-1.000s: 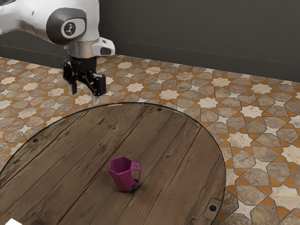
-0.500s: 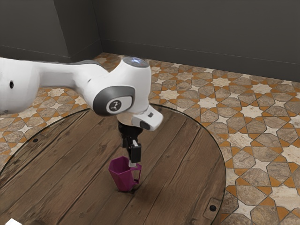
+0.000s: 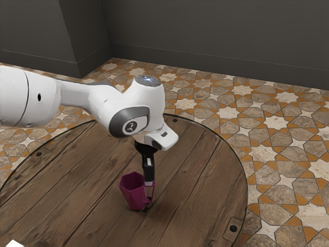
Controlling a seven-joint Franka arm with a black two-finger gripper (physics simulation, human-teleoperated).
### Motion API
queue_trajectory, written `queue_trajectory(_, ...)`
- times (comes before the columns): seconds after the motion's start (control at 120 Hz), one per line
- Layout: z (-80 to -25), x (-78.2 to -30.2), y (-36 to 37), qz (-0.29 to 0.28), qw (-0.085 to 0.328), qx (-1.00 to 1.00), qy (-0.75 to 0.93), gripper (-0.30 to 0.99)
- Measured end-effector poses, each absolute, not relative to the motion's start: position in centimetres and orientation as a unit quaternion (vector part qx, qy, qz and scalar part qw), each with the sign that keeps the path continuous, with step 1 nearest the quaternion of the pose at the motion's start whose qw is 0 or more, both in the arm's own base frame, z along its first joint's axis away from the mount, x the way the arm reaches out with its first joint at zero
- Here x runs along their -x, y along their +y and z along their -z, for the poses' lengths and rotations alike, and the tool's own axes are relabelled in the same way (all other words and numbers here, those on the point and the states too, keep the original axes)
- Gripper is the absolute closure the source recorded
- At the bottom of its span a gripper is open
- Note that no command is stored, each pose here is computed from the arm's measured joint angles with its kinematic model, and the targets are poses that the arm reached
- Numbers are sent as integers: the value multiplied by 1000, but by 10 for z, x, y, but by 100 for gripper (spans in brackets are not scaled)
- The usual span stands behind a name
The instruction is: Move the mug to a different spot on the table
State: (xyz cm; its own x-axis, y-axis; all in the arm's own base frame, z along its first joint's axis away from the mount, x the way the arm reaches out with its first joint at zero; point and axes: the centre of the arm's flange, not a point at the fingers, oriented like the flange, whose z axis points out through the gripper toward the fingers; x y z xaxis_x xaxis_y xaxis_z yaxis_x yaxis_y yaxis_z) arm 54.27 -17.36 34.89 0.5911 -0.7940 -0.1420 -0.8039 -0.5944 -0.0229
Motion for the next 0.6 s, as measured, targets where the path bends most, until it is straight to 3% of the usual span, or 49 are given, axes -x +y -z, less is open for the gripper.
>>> queue_trajectory(0.6, -294, -530, -178, -87, 30, 851, 517, 1)
